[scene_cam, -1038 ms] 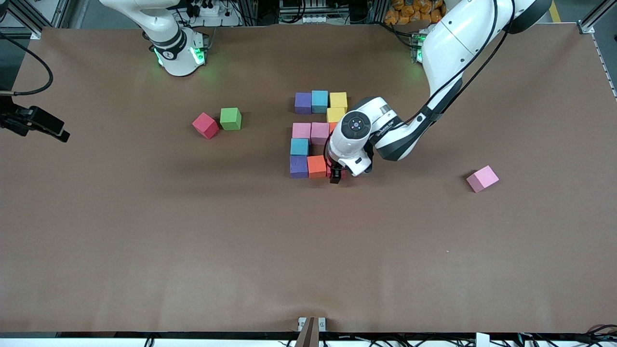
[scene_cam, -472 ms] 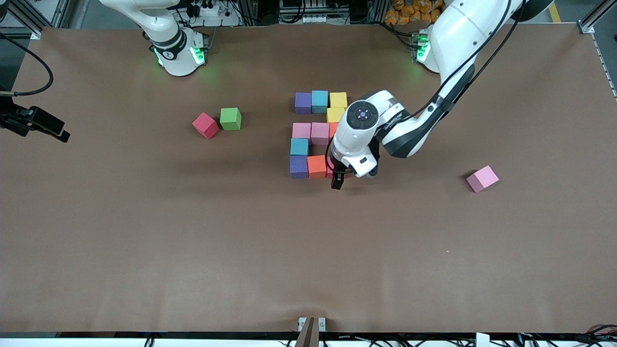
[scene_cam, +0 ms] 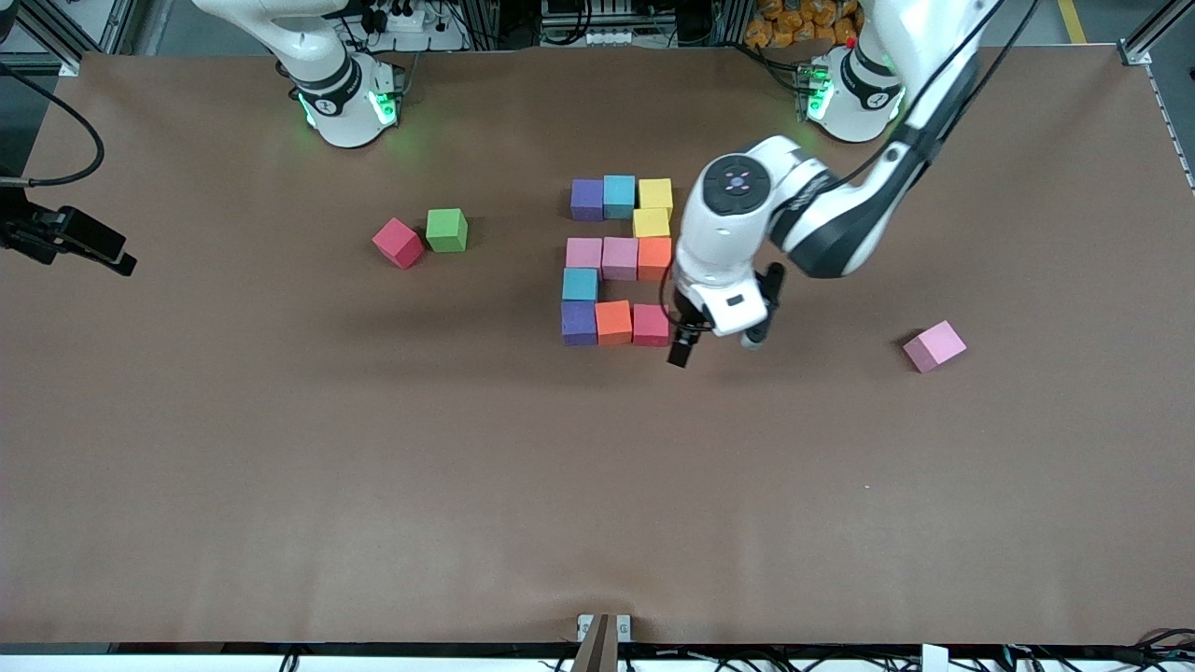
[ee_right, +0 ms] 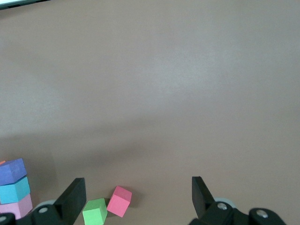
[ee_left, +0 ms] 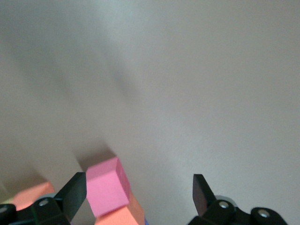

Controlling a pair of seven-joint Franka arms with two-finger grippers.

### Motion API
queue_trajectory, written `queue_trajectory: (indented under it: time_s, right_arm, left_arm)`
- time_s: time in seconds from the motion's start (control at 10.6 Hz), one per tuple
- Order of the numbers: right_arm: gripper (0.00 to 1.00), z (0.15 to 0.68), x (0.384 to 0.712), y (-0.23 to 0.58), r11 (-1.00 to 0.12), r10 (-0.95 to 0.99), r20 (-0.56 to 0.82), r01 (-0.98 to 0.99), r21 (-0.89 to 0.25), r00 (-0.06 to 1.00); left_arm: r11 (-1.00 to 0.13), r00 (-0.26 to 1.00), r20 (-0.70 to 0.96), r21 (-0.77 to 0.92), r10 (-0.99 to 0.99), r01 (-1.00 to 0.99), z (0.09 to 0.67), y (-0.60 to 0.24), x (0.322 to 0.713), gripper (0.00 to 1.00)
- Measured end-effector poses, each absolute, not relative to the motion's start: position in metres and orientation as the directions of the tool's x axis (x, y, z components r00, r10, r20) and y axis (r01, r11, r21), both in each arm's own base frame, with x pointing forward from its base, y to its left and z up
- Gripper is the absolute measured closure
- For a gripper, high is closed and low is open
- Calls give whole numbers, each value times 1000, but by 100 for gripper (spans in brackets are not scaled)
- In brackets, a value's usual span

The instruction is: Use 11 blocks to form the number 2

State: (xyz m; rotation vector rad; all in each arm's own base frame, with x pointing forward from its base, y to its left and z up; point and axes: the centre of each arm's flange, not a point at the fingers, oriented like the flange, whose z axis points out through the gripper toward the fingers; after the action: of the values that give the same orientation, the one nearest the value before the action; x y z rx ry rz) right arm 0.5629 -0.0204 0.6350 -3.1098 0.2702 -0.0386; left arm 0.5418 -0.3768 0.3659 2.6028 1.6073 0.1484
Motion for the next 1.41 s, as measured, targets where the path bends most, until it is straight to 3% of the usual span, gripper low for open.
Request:
queue_trajectory:
  time_s: [0.57, 1.13, 1.41]
  right_arm:
    - [0, 634, 564, -15, -986, -164, 20, -164, -22, 986]
    - [0, 634, 564, -16, -986, -165, 20, -165, -22, 986]
    - [0, 634, 564, -15, -986, -165, 21, -164, -22, 986]
  left_arm:
    - [-734, 726, 112, 59, 679, 677, 450, -289, 596, 0]
    - [-896, 886, 135, 39, 444, 443, 496, -201, 631, 0]
    - [-958, 951, 119, 5, 286, 288, 548, -125, 622, 0]
